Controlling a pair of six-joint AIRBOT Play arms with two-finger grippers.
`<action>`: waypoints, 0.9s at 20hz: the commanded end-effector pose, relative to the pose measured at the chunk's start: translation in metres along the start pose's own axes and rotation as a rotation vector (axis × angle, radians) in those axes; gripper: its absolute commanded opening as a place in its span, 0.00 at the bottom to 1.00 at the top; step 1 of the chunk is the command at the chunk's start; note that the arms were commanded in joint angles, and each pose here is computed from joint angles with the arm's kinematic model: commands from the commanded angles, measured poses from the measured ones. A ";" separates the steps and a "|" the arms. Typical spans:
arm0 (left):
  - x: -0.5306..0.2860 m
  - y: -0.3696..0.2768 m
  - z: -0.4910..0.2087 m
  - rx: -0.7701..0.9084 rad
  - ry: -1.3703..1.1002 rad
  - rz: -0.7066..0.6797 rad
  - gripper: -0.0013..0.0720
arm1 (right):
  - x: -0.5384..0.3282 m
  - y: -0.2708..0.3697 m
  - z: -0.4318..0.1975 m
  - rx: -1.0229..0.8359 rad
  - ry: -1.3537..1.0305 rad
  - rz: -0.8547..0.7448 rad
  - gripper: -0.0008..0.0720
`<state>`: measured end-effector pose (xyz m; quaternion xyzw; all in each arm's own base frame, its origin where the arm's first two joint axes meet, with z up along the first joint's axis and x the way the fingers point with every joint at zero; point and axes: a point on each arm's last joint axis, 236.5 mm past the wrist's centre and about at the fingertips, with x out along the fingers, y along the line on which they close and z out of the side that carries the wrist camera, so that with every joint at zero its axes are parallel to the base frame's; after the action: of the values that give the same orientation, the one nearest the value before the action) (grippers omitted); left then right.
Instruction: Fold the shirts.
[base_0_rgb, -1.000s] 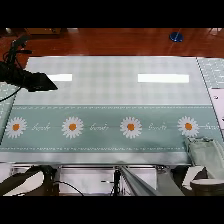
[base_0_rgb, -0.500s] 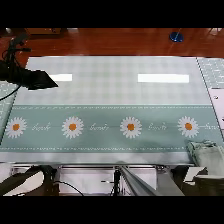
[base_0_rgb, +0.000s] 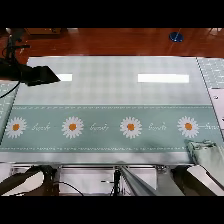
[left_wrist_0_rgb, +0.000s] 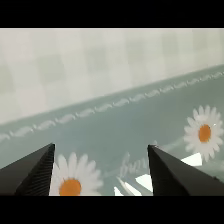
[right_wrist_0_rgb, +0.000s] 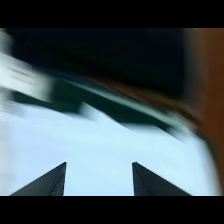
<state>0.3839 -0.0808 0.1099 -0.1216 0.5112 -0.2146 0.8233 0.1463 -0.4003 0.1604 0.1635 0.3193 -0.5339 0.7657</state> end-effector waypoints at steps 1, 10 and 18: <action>0.006 0.005 0.056 0.055 -0.221 0.057 0.94 | -0.045 0.270 0.034 -0.246 0.019 0.612 0.63; 0.080 0.045 -0.028 0.301 0.300 0.489 0.93 | -0.141 0.432 -0.276 -1.359 0.481 0.662 0.64; 0.111 0.030 -0.022 0.193 0.313 0.396 0.93 | -0.128 0.389 -0.274 -1.136 0.510 0.778 0.49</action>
<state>0.4143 -0.0982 0.0093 0.1103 0.6109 -0.1087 0.7764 0.3856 0.0014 -0.0033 -0.0728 0.6817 0.0804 0.7236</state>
